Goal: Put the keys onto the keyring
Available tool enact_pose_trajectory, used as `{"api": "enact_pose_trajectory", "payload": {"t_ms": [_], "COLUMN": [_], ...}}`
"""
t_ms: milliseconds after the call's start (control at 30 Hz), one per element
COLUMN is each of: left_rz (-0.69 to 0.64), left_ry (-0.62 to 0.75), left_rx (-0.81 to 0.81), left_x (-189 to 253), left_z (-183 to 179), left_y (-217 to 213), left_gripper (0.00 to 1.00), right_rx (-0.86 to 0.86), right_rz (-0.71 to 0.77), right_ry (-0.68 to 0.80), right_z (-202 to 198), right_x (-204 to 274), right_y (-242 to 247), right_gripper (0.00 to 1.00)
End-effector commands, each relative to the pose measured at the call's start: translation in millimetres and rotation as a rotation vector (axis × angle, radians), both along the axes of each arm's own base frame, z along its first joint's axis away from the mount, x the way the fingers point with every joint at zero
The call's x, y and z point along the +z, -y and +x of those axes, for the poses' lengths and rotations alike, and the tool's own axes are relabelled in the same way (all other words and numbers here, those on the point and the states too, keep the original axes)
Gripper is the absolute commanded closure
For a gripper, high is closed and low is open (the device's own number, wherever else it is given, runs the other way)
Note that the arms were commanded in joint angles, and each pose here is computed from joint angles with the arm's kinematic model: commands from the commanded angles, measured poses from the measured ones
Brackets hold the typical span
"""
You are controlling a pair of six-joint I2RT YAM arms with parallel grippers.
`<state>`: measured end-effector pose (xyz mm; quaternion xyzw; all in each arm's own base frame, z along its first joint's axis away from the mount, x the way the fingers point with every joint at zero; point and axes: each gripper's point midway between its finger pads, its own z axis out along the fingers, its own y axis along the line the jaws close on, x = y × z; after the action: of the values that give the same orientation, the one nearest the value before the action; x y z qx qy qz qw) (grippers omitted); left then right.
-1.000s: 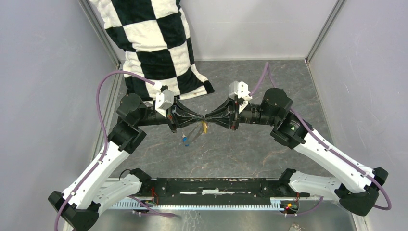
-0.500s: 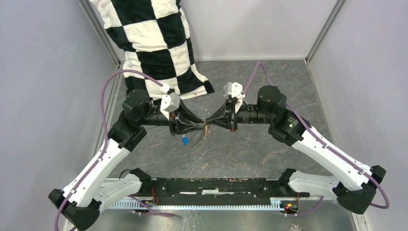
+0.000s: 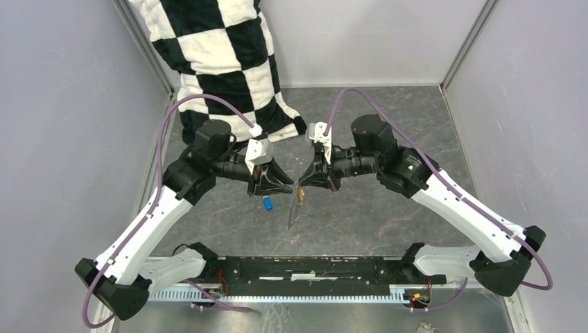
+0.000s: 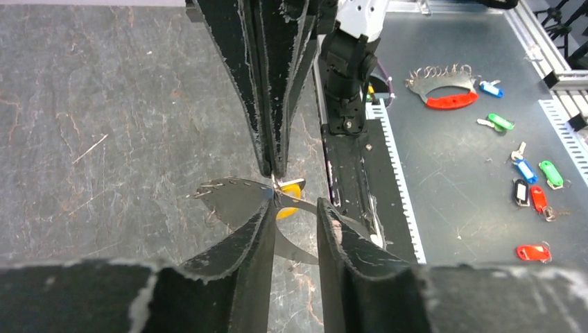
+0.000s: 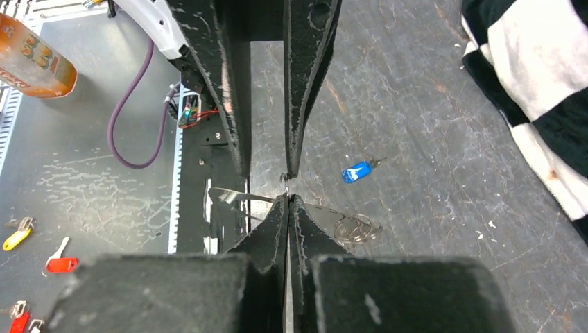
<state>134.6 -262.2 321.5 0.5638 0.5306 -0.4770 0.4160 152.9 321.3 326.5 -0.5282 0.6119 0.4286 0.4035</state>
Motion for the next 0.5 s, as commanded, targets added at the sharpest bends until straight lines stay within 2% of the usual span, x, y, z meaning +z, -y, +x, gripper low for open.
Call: {"api": "enact_pose_trajectory", "payload": {"t_ms": [0, 300, 400, 467], "left_rz": [0.010, 0.024, 0.029, 0.031], "left_ry": [0.055, 0.016, 0.007, 0.009], "left_rx": [-0.004, -0.027, -0.029, -0.027], "left_x": [7.2, 4.8, 3.7, 2.9], "left_z": [7.1, 7.6, 8.0, 8.4], "left_y": [2.1, 5.7, 6.3, 6.4], "left_gripper": [0.67, 0.69, 0.74, 0.82], "right_rx": [0.029, 0.033, 0.039, 0.040], "right_rz": [-0.001, -0.034, -0.036, -0.040], "right_ry": [0.050, 0.076, 0.082, 0.082], "right_z": [-1.5, -2.6, -3.6, -3.6], "right_x": [17.4, 19.8, 21.6, 22.2], "right_y": [-0.4, -8.6, -12.1, -13.4], "right_gripper": [0.99, 0.99, 0.99, 0.99]}}
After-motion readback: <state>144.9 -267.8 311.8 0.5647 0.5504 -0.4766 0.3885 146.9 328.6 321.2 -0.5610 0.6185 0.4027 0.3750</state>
